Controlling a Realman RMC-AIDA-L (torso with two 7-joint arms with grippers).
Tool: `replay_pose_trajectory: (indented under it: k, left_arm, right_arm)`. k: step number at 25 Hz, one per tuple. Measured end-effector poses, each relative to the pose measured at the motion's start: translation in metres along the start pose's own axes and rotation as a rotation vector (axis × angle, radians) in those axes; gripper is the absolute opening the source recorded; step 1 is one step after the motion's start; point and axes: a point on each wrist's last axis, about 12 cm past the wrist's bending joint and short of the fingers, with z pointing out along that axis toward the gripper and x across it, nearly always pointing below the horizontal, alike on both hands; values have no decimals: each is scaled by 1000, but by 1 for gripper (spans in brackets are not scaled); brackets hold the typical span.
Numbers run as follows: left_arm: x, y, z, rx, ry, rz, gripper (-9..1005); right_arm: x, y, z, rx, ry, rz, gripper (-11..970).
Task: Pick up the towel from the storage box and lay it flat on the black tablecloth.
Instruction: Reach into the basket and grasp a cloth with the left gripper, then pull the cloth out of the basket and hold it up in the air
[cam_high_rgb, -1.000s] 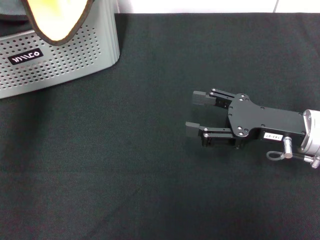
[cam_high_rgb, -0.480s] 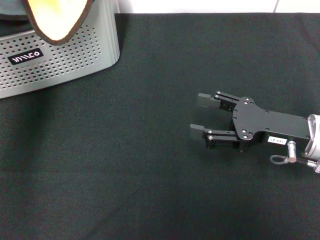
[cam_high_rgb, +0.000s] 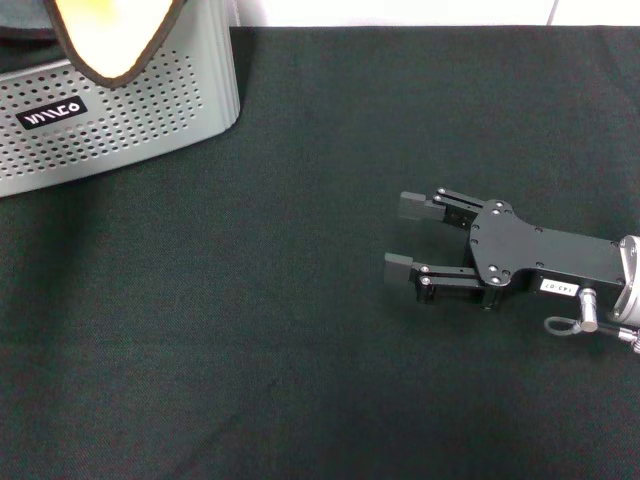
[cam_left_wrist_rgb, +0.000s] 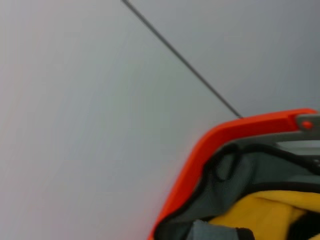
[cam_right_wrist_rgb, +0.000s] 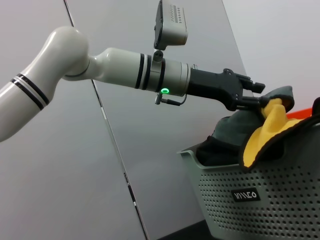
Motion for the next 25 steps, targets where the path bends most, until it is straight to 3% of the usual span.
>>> replay_pose_trajectory:
  k: [8,17,25]
  left_arm:
    - [7,2,-2,-39,-4,-14,355]
    - [-3,-11,7,-8,-27,11,179]
    - [-7,-4,1,-60,-61,-43,54]
  right_arm:
    - [3,3,-4,-1,-4,8,869]
    - [3,3,-3,-2,-4,6,868]
    - [8,6,-9,20,-11,17,868]
